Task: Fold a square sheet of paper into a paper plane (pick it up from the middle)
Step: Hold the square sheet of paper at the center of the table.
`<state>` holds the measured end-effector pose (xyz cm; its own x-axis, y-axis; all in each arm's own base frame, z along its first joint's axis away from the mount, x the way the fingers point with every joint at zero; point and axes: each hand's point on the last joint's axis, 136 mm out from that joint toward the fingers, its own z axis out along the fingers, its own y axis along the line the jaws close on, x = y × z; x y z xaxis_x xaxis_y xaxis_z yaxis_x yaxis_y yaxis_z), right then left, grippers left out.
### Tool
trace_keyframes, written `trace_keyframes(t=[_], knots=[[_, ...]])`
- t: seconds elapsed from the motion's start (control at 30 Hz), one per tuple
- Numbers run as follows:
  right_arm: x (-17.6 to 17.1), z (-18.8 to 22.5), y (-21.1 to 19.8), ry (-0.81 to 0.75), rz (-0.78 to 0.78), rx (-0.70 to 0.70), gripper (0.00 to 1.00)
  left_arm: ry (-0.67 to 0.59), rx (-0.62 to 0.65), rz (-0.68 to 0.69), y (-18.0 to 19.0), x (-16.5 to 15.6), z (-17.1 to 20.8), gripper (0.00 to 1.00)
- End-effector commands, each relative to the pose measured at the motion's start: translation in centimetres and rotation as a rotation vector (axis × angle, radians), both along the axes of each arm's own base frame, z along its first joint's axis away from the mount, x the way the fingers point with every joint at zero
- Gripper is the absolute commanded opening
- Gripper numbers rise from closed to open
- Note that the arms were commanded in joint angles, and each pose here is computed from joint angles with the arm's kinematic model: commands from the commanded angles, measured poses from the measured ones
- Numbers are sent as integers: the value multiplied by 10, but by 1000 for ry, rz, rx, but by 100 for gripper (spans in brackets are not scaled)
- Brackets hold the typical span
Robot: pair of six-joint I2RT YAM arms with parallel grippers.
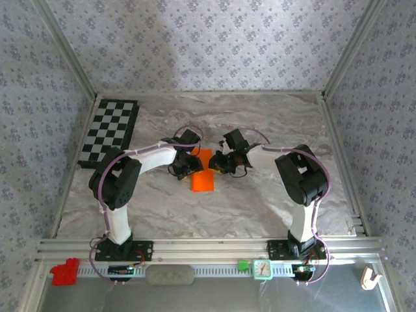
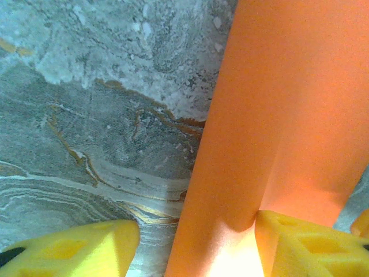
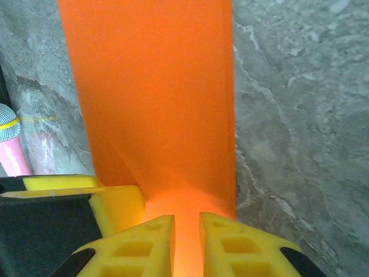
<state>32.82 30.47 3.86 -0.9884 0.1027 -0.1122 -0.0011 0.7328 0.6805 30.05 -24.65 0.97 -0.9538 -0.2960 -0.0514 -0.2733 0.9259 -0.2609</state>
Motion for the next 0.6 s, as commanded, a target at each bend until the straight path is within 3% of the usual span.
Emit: trace_keyframes(t=[0.0,0.57], knots=[[-1,1,7,4,29,6,18,168,102,-16,20,-39,-68,60],[-3,-9,9,21,42,-13,18,176,107,-51,16,-40,-72,61]])
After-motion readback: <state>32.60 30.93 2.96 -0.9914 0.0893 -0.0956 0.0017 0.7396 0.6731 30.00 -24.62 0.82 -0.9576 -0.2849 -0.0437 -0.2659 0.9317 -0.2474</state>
